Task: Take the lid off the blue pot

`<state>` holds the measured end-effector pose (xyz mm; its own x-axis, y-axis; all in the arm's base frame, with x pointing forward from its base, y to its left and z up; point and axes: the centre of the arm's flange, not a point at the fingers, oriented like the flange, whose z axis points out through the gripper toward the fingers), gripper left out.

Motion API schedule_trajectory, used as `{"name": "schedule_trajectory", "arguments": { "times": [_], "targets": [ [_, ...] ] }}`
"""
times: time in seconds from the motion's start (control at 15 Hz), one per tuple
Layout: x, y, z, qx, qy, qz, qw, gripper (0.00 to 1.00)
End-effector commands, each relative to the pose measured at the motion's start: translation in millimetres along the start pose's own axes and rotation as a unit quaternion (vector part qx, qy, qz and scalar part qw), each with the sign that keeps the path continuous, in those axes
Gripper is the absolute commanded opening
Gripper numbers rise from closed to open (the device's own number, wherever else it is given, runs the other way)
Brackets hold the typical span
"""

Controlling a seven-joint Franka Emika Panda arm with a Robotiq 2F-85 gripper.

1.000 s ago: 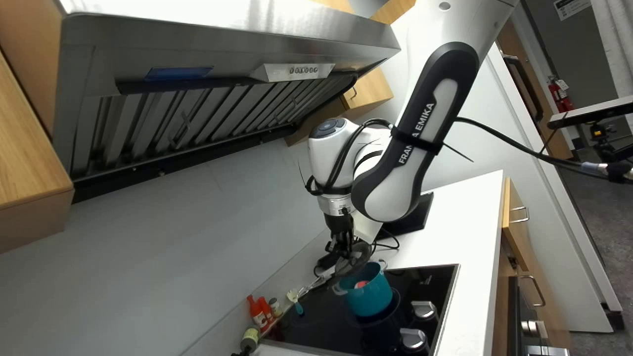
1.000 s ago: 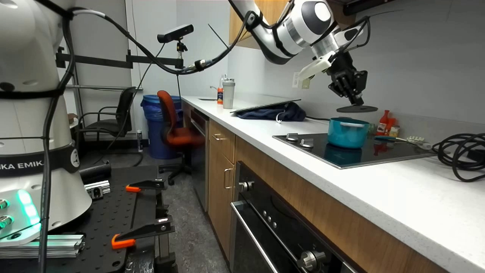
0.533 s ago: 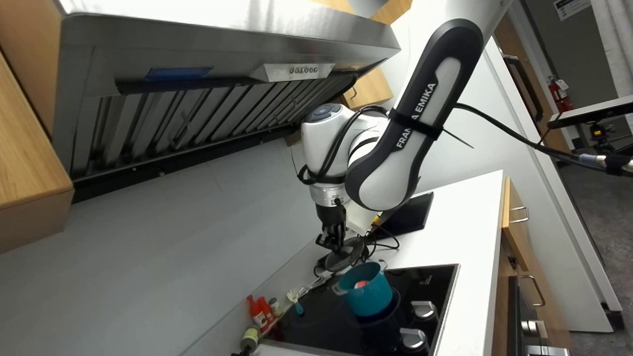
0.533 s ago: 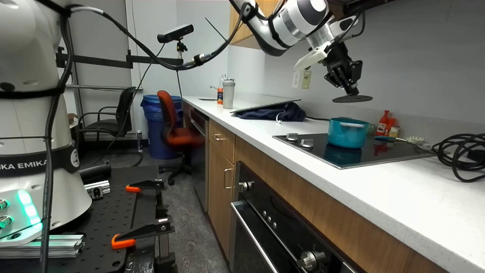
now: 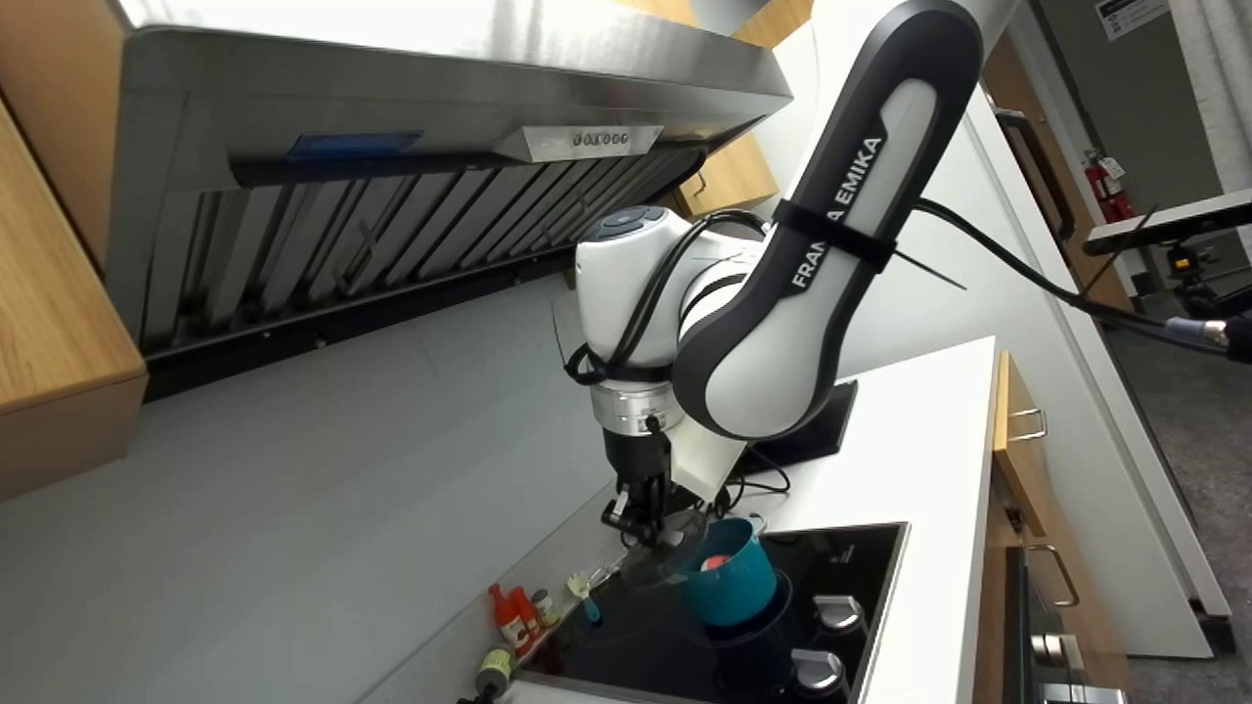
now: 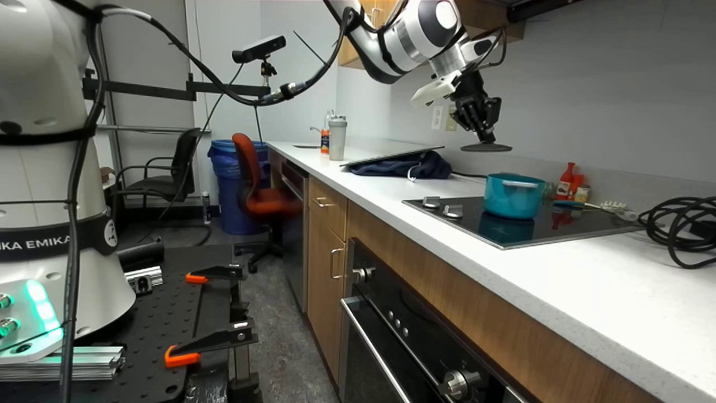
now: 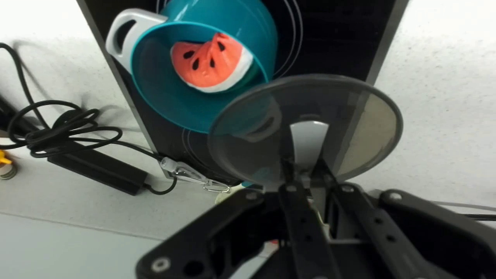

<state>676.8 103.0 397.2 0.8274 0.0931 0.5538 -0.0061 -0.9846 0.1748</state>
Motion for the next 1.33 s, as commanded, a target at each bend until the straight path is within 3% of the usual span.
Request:
{"name": "schedule_trajectory", "arguments": {
  "times": [0.0,0.73,1.27],
  "targets": [
    [-8.6,-18.2,-11.2,0.033,0.002,0.007,0.9994,0.04],
    [-29.1,-90.1,-1.2,0.104,-0.032,0.002,0.9941,0.04],
    [-45.4,-126.2,16.6,0.124,-0.051,-0.022,0.9907,0.04]
  ]
}}
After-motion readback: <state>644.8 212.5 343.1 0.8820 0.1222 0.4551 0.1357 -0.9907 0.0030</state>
